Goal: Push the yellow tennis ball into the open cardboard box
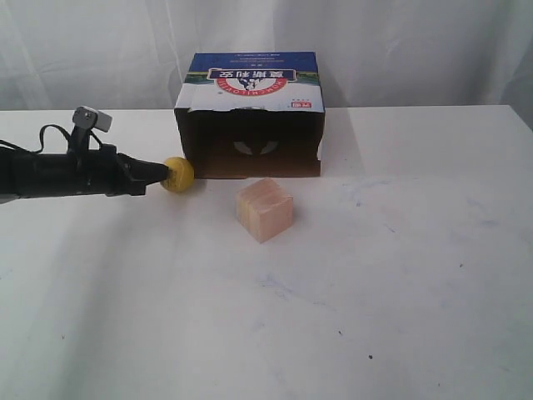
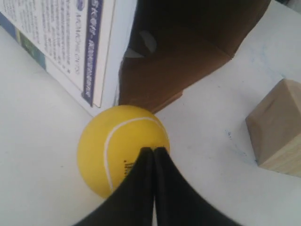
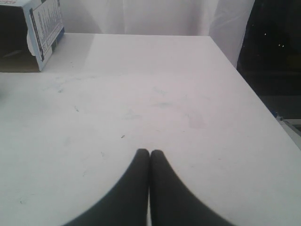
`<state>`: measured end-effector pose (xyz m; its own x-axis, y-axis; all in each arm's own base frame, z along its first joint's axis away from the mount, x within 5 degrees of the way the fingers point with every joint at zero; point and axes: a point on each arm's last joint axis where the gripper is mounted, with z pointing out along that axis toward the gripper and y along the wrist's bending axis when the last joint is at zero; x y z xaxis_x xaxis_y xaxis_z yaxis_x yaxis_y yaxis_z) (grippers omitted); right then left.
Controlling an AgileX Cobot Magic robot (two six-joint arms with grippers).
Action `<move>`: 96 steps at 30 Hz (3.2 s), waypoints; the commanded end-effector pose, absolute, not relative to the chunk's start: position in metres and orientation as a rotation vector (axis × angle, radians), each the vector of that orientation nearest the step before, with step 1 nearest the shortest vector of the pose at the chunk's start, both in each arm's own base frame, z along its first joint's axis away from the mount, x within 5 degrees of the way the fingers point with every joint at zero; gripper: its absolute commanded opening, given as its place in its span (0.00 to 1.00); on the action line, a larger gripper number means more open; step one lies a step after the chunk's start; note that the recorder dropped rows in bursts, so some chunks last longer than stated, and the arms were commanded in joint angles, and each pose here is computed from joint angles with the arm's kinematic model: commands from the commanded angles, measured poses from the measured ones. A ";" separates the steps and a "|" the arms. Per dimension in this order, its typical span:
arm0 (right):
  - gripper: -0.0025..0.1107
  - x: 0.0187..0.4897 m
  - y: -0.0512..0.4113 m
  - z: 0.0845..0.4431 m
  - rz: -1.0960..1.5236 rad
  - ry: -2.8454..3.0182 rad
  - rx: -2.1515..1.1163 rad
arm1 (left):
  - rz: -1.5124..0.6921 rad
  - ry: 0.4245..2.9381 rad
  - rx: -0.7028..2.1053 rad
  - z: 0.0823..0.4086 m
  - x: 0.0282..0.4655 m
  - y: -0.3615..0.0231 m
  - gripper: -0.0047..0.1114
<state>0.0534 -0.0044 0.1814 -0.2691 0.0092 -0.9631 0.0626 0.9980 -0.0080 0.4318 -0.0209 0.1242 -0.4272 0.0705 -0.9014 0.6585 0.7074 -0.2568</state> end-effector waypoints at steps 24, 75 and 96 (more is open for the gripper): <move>0.02 0.053 -0.005 0.182 -0.046 1.831 0.071 | -0.465 1.954 0.606 0.133 0.455 -0.021 0.04; 0.02 0.053 -0.005 0.182 -0.046 1.831 0.071 | -0.605 1.929 0.610 0.126 0.441 -0.025 0.04; 0.02 0.053 -0.005 0.182 -0.046 1.831 0.071 | -0.656 1.867 0.766 0.126 0.434 -0.070 0.04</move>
